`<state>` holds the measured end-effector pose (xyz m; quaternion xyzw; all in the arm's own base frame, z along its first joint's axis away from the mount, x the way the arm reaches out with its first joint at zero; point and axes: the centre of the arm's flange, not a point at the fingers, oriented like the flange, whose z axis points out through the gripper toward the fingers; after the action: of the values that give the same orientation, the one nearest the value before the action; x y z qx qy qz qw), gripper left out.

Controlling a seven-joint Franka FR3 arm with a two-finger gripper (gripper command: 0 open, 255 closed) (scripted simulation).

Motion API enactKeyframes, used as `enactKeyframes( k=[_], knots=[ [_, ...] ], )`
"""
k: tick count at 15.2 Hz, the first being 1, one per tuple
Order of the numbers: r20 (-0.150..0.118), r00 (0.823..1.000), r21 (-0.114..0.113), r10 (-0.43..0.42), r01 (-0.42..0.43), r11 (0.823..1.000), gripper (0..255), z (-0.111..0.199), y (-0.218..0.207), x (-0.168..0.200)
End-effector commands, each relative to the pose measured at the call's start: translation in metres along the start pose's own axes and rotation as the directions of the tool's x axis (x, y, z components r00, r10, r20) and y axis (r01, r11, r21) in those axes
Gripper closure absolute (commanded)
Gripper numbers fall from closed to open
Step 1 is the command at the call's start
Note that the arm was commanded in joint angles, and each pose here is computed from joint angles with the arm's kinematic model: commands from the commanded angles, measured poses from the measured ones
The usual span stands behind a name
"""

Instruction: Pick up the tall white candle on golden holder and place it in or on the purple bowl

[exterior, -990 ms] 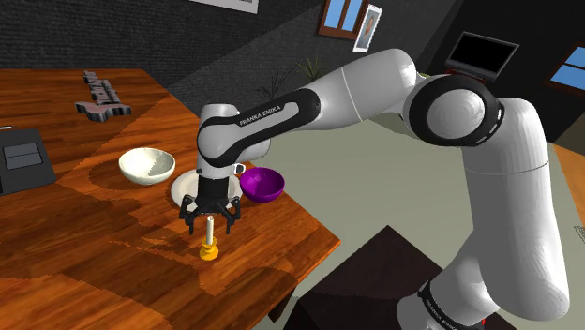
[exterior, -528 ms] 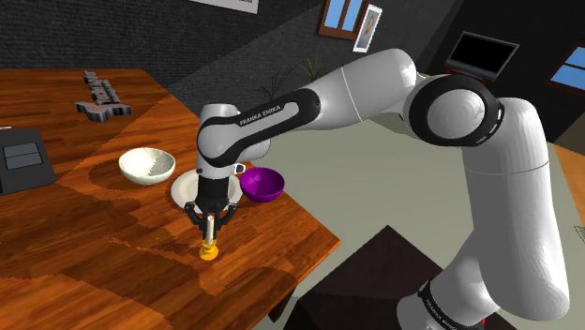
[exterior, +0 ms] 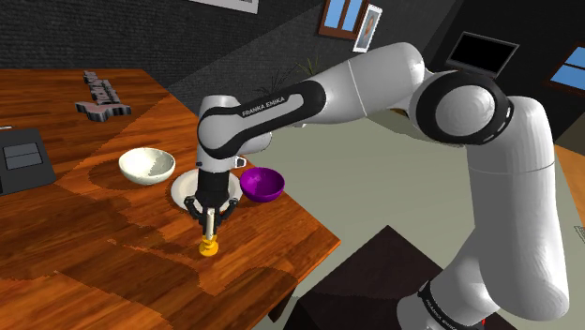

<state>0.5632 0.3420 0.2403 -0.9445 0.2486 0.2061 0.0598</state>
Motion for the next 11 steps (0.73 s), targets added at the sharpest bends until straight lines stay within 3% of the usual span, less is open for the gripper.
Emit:
enactKeyframes(
  k=[1, 11],
  knots=[
    [0.000, 1.000, 0.000, 0.000, 0.000, 1.000, 255, -0.010, 0.000, -0.005],
    [0.000, 1.000, 0.000, 0.000, 0.000, 1.000, 255, -0.058, 0.000, -0.027]
  ],
)
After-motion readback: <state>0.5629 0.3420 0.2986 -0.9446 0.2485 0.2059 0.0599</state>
